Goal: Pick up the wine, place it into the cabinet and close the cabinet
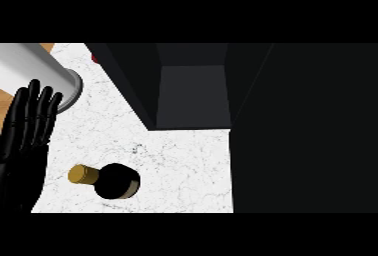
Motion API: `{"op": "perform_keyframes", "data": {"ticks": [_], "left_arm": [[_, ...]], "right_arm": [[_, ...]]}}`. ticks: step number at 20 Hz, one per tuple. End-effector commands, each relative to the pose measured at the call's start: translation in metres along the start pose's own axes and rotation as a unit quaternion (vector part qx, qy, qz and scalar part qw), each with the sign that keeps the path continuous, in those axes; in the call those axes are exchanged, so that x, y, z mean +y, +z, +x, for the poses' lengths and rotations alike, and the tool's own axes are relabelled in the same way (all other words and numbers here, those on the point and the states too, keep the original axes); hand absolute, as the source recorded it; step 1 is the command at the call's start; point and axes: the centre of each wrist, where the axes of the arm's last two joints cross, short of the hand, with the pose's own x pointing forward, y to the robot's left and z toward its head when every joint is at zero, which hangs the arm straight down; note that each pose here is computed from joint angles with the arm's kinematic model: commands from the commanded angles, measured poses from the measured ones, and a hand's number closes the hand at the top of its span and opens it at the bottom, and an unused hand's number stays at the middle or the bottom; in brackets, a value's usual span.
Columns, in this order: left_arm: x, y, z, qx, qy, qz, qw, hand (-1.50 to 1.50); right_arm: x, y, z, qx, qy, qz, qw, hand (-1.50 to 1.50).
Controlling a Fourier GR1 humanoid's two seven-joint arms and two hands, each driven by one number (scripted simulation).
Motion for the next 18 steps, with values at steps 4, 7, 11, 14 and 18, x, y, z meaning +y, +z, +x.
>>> {"op": "perform_keyframes", "data": {"ticks": [4,7,11,14,18], "left_arm": [[-0.021,-0.012,0.010,-0.016,-0.015,0.024,0.9995,-1.50],[-0.026,-0.004,-0.014,0.074,0.137,0.063,0.9858,-1.50],[-0.039,-0.004,0.009,0.091,0.175,0.064,0.9782,-1.50],[-0.049,-0.014,0.013,0.085,0.180,0.068,0.9777,-1.50],[-0.064,-0.027,-0.001,0.093,0.171,0.076,0.9779,-1.50]], "right_arm": [[-0.004,0.012,0.022,-0.020,0.022,-0.010,1.000,-1.50],[0.008,0.032,0.005,0.058,-0.061,0.092,0.992,-1.50],[0.017,0.038,0.025,0.069,-0.067,0.117,0.988,-1.50],[-0.003,0.041,0.036,0.078,-0.070,0.114,0.988,-1.50],[0.005,0.025,0.043,0.068,-0.071,0.121,0.988,-1.50]]}}
